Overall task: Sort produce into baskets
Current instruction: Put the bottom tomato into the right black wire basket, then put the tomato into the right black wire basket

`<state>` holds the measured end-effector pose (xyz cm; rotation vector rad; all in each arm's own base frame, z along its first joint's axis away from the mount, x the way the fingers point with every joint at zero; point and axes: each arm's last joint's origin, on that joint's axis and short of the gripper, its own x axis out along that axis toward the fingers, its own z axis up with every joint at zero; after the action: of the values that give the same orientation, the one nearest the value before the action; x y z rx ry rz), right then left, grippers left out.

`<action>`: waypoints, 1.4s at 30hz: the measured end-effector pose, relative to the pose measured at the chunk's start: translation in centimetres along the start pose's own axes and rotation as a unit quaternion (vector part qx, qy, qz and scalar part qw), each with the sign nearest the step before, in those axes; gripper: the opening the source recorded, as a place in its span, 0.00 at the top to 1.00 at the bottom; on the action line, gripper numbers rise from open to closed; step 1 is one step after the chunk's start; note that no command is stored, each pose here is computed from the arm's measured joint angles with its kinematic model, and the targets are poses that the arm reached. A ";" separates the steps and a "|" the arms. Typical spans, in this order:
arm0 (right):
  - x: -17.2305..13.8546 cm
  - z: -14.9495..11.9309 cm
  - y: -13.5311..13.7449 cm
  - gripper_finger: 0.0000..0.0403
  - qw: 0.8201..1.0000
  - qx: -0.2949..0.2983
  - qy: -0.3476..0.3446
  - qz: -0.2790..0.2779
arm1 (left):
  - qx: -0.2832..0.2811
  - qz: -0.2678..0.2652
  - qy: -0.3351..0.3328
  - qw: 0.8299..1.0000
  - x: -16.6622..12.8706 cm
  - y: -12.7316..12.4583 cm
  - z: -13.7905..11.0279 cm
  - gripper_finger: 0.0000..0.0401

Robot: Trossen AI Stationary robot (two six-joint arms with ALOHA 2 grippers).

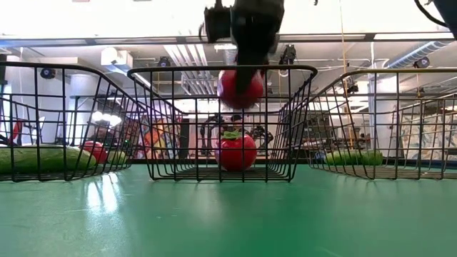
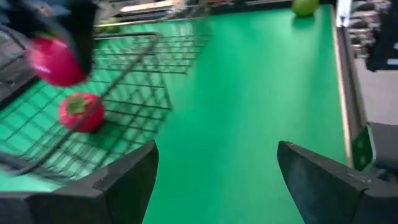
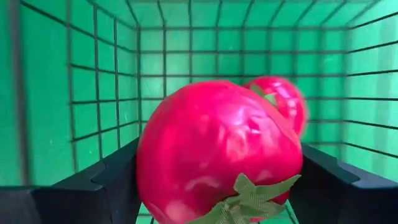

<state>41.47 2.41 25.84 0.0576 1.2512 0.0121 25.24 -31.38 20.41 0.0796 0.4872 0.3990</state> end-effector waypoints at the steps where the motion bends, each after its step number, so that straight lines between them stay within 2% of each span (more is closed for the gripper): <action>1: 0.7 -0.2 -0.4 0.25 1.000 0.000 0.002 0.012 | -0.001 0.004 -0.001 1.000 -0.2 0.3 0.1 0.23; 6: 3.4 -1.3 -0.9 0.25 0.997 -0.025 0.005 0.066 | -0.003 0.015 -0.011 1.000 -1.0 1.9 0.5 0.23; 12: 5.2 -2.0 -0.9 0.24 0.996 -0.051 -0.009 0.076 | -0.019 0.015 -0.021 1.000 -1.4 4.1 0.2 0.23; 20: 5.2 -1.5 -1.5 0.07 0.996 -0.037 -0.033 0.071 | -0.084 -0.005 -0.036 0.996 -1.4 6.3 0.4 0.23; 23: 4.5 -1.2 -1.5 0.05 0.996 -0.039 -0.029 0.069 | -0.107 -0.014 -0.040 0.993 -1.2 7.0 0.8 0.23; 25: 3.5 -0.8 -1.4 0.05 0.996 -0.042 -0.032 0.069 | -0.110 -0.026 -0.025 0.993 -1.3 7.6 1.1 0.23; 29: -0.6 0.0 -0.5 0.05 0.996 -0.059 -0.040 0.055 | -0.125 -0.048 -0.009 0.991 -1.7 10.2 3.2 0.23; 34: -7.2 -0.2 3.2 0.05 0.990 -0.106 -0.089 -0.002 | -0.161 -0.051 -0.010 0.986 -1.8 16.1 7.5 0.23; 36: -9.7 -0.8 5.2 0.05 0.985 -0.121 -0.119 -0.016 | -0.182 -0.029 -0.011 0.983 -1.4 19.1 8.9 0.23; 39: -12.3 -2.4 8.2 0.05 0.979 -0.132 -0.156 -0.027 | -0.216 0.032 -0.009 0.976 -0.4 23.7 10.1 0.23; 42: -13.6 -4.5 10.7 0.05 0.976 -0.130 -0.167 -0.047 | -0.206 0.079 -0.008 0.975 0.3 27.4 10.9 0.23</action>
<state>33.15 12.68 37.89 -0.2192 0.9068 0.0812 20.89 -5.81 34.55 -0.2822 0.3755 0.6485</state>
